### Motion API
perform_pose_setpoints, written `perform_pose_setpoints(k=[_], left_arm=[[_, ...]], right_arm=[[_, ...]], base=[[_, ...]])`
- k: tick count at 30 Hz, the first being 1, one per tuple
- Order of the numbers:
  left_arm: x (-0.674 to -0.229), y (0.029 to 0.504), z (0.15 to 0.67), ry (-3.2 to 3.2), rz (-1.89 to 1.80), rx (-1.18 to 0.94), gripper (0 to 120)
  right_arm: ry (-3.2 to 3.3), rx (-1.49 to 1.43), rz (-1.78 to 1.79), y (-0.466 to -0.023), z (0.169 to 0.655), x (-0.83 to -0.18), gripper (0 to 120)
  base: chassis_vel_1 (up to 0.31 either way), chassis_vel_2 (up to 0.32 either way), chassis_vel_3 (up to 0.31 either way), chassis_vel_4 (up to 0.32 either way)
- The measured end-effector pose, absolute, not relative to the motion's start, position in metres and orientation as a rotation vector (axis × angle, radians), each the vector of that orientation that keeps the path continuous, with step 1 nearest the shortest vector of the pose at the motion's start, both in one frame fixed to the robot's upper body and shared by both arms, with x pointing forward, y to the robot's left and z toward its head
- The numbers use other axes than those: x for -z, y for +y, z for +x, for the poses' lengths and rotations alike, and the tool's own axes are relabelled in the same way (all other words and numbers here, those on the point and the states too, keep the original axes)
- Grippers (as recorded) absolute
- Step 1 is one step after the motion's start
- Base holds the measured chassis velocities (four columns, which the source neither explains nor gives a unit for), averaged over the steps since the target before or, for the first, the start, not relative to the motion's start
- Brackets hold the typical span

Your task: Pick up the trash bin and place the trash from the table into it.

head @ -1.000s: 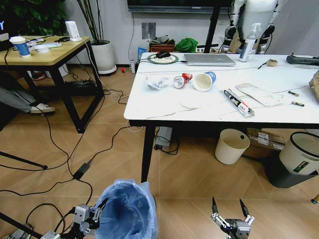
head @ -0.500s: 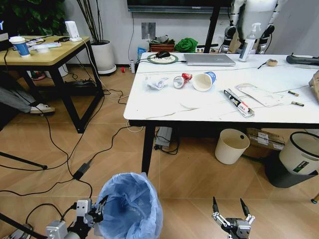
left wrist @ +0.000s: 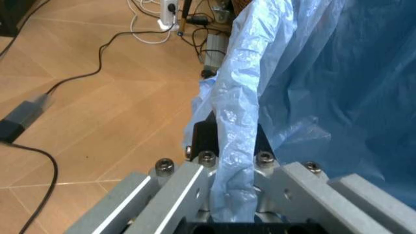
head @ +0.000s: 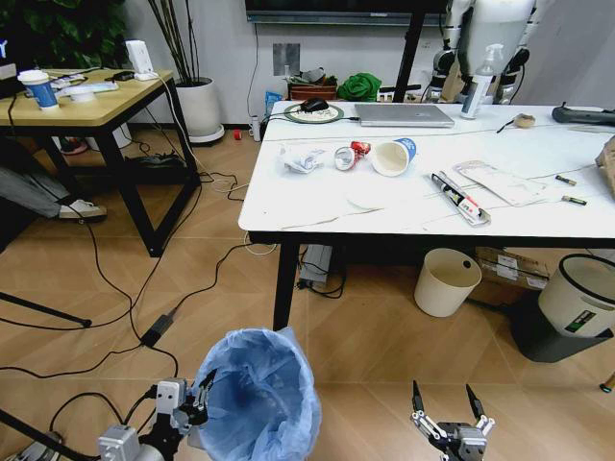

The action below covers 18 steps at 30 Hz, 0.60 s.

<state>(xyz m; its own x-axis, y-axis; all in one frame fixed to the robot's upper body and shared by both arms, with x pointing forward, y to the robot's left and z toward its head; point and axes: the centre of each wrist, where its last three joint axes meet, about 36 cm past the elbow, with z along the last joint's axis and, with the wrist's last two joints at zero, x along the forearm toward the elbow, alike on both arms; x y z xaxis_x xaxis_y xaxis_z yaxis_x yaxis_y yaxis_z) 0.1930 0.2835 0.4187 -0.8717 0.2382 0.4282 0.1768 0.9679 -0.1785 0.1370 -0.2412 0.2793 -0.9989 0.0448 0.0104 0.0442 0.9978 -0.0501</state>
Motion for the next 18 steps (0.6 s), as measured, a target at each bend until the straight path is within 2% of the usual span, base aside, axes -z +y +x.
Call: perform_pose_setpoints(k=[18], left_arm=[[-0.422, 0.27, 0.188, -2.695, -0.313, -0.153, 0]], right_arm=[[-3.141, -0.052, -0.081, -0.24, 0.144, -0.276, 100]], base=[[0.0, 0.0, 0.0, 0.0]])
